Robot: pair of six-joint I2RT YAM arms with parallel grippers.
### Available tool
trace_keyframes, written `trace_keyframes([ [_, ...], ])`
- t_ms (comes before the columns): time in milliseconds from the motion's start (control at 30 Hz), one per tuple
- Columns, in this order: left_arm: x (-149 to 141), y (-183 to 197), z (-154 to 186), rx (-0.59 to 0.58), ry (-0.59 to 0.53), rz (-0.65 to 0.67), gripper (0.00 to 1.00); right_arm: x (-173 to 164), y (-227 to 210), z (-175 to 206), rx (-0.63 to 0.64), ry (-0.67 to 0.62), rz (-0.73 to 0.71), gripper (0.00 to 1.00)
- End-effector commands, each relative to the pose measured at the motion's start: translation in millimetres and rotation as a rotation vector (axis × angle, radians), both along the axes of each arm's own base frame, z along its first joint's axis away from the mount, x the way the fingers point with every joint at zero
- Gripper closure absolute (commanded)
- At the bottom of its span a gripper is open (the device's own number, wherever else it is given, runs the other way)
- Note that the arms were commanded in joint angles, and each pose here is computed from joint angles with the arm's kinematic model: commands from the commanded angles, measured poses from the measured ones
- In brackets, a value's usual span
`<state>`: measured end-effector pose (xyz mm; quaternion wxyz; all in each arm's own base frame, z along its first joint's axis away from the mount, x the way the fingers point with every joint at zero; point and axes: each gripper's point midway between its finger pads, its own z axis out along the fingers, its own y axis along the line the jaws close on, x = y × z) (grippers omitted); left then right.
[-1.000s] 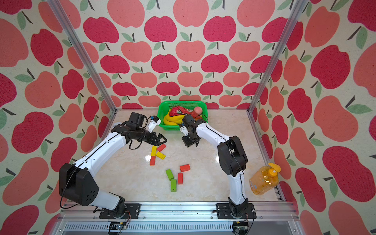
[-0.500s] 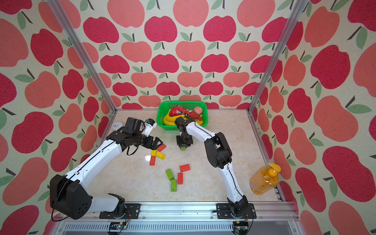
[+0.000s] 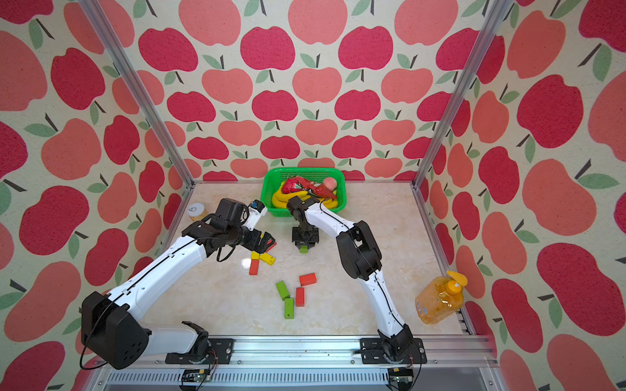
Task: Assemble the letter k with building blocks
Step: Place the building block at the center of the board.
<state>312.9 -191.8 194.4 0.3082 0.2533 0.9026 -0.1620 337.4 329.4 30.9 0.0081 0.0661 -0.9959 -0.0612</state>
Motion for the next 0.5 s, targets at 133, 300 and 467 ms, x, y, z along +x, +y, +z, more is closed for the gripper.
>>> trace_keyframes([
  [133, -1.6, 2.8, -1.6, 0.018, -0.013, -0.006, 0.02, -0.1, -8.4, -17.3, -0.065, 0.032, -0.028, 0.75],
  [300, -1.5, 2.1, -5.5, 0.020, 0.000, -0.009, 0.02, 4.0, -14.1, -21.0, -0.080, 0.032, -0.033, 0.74],
  [467, -1.2, 1.0, -8.3, 0.018, 0.013, -0.011, 0.02, 5.3, -15.4, -24.2, -0.085, 0.034, -0.034, 0.62],
])
